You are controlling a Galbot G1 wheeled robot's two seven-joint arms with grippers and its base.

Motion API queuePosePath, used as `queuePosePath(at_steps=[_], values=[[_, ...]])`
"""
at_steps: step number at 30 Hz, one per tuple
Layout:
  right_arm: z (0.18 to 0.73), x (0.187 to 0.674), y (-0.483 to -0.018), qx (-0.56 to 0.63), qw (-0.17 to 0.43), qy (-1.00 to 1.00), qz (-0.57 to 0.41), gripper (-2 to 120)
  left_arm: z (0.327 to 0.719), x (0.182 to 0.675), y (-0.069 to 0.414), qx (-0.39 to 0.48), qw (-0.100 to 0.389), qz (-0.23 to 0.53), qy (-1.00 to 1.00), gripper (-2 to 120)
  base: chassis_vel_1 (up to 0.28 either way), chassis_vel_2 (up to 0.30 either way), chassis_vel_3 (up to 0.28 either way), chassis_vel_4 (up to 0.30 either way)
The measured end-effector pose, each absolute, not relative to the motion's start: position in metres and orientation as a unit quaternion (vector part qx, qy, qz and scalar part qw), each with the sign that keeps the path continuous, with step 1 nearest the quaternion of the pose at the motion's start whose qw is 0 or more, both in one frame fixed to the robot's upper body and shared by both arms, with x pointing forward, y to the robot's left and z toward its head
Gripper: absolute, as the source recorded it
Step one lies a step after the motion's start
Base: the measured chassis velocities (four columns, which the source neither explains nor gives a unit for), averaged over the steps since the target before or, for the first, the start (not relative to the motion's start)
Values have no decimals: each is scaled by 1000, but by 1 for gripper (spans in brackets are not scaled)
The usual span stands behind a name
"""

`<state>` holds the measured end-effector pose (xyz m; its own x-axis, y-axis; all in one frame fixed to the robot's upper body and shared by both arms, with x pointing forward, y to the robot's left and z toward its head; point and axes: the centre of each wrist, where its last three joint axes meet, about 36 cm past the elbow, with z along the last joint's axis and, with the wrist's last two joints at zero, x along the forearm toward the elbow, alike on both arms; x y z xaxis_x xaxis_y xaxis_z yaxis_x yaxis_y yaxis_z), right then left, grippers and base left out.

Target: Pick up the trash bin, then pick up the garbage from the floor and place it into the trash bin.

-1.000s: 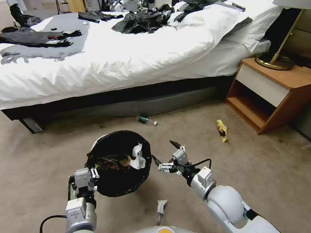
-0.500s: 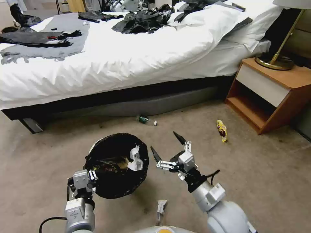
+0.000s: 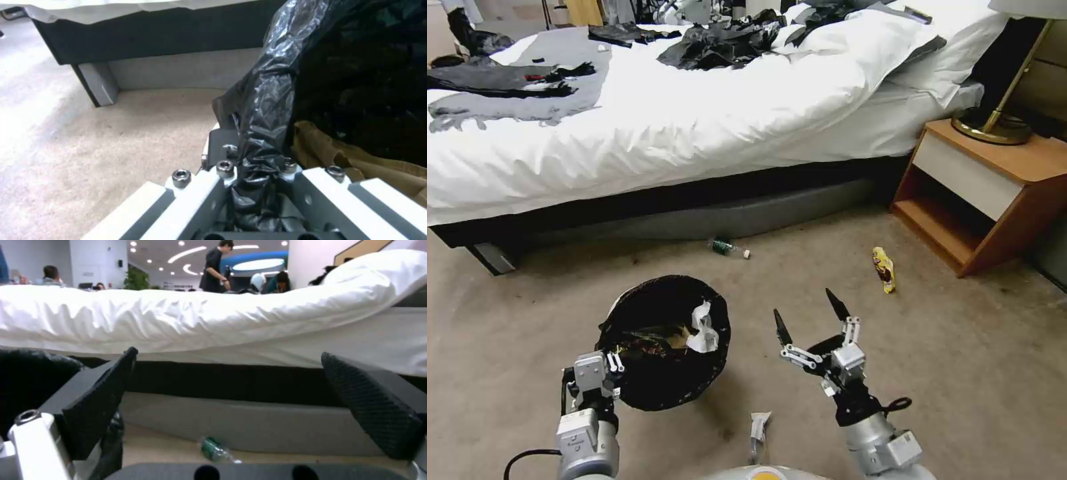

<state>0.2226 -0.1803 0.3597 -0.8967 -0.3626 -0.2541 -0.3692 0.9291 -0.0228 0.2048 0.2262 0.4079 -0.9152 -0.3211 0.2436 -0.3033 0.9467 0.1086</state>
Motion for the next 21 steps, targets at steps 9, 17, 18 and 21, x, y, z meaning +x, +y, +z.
queuePosePath(at_steps=[9, 17, 18, 21], values=[[344, 220, -190, -172, 128, 977, 3, 100, 407, 204, 226, 161, 132, -34, -978, 0, 0, 0, 0, 0], [343, 226, -190, -173, 129, 977, 2, 100, 406, 205, 226, 162, 131, -33, -978, 0, 0, 0, 0, 0], [343, 226, -189, -173, 129, 976, 3, 100, 406, 205, 226, 162, 131, -33, -978, 0, 0, 0, 0, 0], [343, 227, -189, -174, 129, 976, 3, 100, 406, 205, 226, 162, 131, -33, -978, 0, 31, -17, -21, 35]])
